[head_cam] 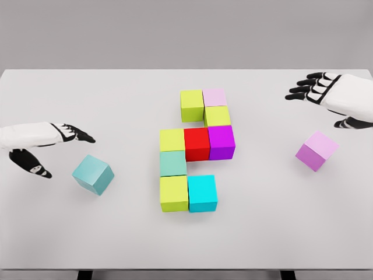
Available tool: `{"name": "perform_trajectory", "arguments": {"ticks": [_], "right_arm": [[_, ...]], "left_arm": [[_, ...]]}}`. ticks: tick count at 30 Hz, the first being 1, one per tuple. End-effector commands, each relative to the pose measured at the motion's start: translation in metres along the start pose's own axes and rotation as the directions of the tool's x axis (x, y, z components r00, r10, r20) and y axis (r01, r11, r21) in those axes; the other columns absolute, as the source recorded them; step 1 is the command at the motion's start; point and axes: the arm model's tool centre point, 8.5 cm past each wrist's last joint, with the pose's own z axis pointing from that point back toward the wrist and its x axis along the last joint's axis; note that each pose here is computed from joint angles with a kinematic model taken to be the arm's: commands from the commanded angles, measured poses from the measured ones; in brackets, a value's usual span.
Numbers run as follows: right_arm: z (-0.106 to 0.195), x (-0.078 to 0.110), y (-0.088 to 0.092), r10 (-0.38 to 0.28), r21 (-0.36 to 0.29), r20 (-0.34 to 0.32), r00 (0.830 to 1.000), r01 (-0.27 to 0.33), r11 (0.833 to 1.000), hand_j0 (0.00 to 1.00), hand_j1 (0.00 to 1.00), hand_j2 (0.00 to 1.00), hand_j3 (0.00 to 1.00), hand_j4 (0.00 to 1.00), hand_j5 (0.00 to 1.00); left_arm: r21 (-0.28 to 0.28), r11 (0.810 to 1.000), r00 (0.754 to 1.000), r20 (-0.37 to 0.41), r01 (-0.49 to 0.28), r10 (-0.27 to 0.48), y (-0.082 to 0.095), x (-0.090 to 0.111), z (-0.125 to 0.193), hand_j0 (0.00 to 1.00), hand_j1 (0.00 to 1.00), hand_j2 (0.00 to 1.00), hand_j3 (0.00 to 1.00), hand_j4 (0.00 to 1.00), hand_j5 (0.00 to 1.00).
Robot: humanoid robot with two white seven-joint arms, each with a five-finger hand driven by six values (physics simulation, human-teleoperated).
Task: Assemble the squares on the desktop into the number 2
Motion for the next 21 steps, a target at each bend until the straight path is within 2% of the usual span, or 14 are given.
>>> {"name": "perform_trajectory", "arguments": {"ticks": [1,7,8,10,14,17,19,21], "right_arm": [[0.0,0.001,0.0,-0.003,-0.002,0.001,1.0,0.003,1.0,1.0,1.0,1.0,1.0,1.0,1.0],[0.001,-0.003,0.003,-0.021,-0.002,-0.004,1.0,0.021,1.0,1.0,1.0,1.0,1.0,1.0,1.0],[0.004,-0.011,0.01,-0.043,0.01,-0.03,0.999,0.043,0.999,1.0,1.0,1.0,1.0,1.0,1.0],[0.019,-0.025,0.003,-0.043,-0.011,-0.085,0.995,0.042,0.999,1.0,1.0,1.0,1.0,1.0,1.0],[0.018,-0.02,0.015,-0.062,0.01,-0.073,0.995,0.063,0.998,1.0,1.0,1.0,1.0,1.0,1.0],[0.018,-0.011,0.033,-0.082,0.066,-0.055,0.995,0.086,0.994,1.0,1.0,1.0,1.0,1.0,1.0],[0.006,-0.001,0.047,-0.104,0.103,-0.013,0.994,0.105,0.989,1.0,1.0,1.0,1.0,1.0,1.0],[0.006,-0.001,0.049,-0.105,0.11,-0.012,0.994,0.106,0.988,1.0,1.0,1.0,1.0,1.0,1.0]], "left_arm": [[0.01,1.0,1.0,-0.005,-0.024,0.024,0.002,0.003,-0.003,1.0,1.0,1.0,1.0,1.0,1.0],[-0.003,0.999,0.999,-0.004,-0.036,0.036,-0.001,0.011,-0.009,0.98,0.98,0.98,0.98,0.98,0.98],[-0.015,0.998,0.998,-0.038,-0.058,0.058,-0.002,0.017,-0.014,0.97,0.97,0.97,0.97,0.97,0.97],[0.002,0.995,0.99,-0.109,-0.095,0.095,-0.003,0.018,-0.015,0.97,0.97,0.97,0.97,0.97,0.97],[0.005,0.994,0.989,-0.1,-0.109,0.109,-0.009,0.022,-0.017,0.98,0.98,0.98,0.98,0.98,0.98],[0.016,0.993,0.988,-0.101,-0.117,0.118,-0.015,0.022,-0.014,0.98,0.98,0.98,0.98,0.98,0.98],[0.038,0.993,0.988,-0.097,-0.115,0.118,-0.02,0.028,-0.01,0.99,0.99,0.99,0.99,0.99,0.99],[0.037,0.993,0.988,-0.098,-0.116,0.119,-0.021,0.029,-0.011,0.99,0.99,0.99,0.99,0.99,0.99]]}}
